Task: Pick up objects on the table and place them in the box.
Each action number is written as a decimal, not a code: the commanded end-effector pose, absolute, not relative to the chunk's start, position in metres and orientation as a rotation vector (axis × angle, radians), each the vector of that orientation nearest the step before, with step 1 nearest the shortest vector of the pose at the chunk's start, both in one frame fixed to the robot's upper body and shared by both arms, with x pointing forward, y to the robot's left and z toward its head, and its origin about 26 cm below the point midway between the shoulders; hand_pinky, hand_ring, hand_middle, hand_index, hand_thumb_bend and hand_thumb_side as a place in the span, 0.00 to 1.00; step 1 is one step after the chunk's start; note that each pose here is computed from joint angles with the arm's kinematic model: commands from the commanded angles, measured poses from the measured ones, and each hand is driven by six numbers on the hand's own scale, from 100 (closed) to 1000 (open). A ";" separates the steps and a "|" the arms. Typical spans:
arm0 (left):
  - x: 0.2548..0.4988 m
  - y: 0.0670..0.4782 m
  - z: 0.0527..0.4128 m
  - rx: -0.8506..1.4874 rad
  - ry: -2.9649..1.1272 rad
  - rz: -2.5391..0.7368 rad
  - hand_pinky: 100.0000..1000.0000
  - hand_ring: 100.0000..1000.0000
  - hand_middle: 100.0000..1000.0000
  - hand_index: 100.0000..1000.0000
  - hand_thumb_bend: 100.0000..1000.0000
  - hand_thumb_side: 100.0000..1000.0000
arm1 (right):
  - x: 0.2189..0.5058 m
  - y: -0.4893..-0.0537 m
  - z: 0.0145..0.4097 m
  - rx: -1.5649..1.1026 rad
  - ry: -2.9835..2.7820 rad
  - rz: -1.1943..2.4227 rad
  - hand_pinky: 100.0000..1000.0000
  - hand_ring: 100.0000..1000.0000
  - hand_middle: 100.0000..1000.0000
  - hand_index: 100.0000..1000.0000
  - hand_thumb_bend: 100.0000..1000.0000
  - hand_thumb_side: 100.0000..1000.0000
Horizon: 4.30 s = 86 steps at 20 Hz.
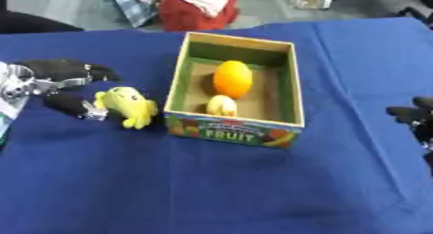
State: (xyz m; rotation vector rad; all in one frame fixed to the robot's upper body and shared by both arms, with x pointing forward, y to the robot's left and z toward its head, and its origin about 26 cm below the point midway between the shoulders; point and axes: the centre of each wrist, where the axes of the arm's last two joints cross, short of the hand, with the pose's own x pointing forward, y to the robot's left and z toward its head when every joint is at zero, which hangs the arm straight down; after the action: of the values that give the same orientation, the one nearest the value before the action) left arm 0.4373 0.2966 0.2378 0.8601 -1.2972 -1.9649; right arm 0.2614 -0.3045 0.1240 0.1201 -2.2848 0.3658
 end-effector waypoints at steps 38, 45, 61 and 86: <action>0.453 0.304 0.245 0.922 -1.155 -2.127 0.85 0.88 0.91 1.00 0.15 0.43 | 0.269 -0.294 0.138 0.143 -2.310 0.416 0.96 0.77 0.55 0.82 0.00 1.00; 0.454 0.306 0.245 0.936 -1.185 -2.108 0.79 0.81 0.78 0.91 0.06 0.35 | 0.268 -0.293 0.138 0.138 -2.305 0.410 0.96 0.77 0.55 0.81 0.00 1.00; 0.451 0.305 0.250 0.970 -1.400 -1.971 0.64 0.64 0.57 0.68 0.00 0.25 | 0.267 -0.295 0.136 0.135 -2.291 0.398 0.96 0.76 0.54 0.81 0.00 1.00; 0.436 0.277 0.304 0.837 -1.744 -1.682 0.48 0.49 0.45 0.55 0.00 0.18 | 0.264 -0.304 0.136 0.139 -2.290 0.384 0.95 0.76 0.54 0.81 0.00 1.00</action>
State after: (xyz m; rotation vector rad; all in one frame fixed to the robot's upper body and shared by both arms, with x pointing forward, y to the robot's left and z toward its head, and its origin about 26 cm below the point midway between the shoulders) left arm 0.4399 0.2789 0.2863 0.8104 -1.6873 -1.7129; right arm 0.2657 -0.2990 0.1282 0.1532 -2.2707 0.3581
